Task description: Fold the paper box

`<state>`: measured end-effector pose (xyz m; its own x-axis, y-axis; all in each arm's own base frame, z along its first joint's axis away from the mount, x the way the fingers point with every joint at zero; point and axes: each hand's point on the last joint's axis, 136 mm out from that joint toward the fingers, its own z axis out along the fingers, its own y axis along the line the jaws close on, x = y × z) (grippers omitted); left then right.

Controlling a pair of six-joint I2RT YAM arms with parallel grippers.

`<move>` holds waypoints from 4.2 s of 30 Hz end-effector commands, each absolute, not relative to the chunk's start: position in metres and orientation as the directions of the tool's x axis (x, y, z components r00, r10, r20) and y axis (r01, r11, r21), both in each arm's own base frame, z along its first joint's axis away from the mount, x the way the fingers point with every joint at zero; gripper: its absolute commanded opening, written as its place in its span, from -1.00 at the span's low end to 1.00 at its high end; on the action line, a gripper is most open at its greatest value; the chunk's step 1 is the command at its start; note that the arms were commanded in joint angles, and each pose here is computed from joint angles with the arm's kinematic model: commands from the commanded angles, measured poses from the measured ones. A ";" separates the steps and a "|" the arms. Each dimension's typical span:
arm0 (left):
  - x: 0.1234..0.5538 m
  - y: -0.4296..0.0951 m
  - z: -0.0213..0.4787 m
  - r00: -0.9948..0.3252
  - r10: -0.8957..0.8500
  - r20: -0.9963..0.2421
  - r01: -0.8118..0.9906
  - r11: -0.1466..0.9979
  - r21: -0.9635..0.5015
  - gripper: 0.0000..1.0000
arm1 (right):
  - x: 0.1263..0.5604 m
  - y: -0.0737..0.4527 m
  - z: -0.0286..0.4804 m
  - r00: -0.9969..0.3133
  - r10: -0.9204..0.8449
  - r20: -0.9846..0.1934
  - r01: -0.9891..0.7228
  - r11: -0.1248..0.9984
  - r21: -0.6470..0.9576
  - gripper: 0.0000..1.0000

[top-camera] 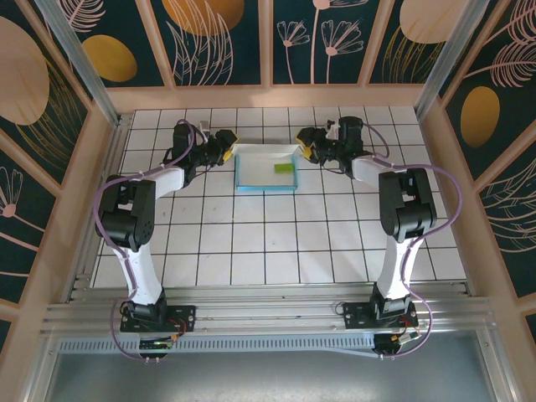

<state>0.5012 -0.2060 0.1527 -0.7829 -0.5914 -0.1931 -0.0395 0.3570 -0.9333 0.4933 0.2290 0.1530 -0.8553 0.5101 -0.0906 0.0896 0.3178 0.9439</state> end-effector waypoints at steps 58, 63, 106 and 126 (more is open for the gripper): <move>0.506 -0.241 0.164 -0.815 -0.577 -0.043 -0.079 0.185 -0.980 0.18 | 0.508 0.257 0.162 -0.783 0.617 0.077 0.279 0.237 0.931 0.06; 0.505 -0.243 0.166 -0.812 -0.583 -0.021 -0.088 0.159 -0.983 0.19 | 0.505 0.257 0.160 -0.764 0.632 0.129 0.333 0.214 0.918 0.06; 0.508 -0.252 0.158 -0.809 -0.588 0.022 -0.116 0.123 -0.986 0.14 | 0.504 0.272 0.199 -0.698 0.684 0.213 0.400 0.126 0.908 0.05; 0.516 -0.248 0.158 -0.783 -0.622 0.023 -0.140 0.140 -0.980 0.13 | 0.510 0.255 0.211 -0.631 0.734 0.253 0.449 0.079 0.890 0.05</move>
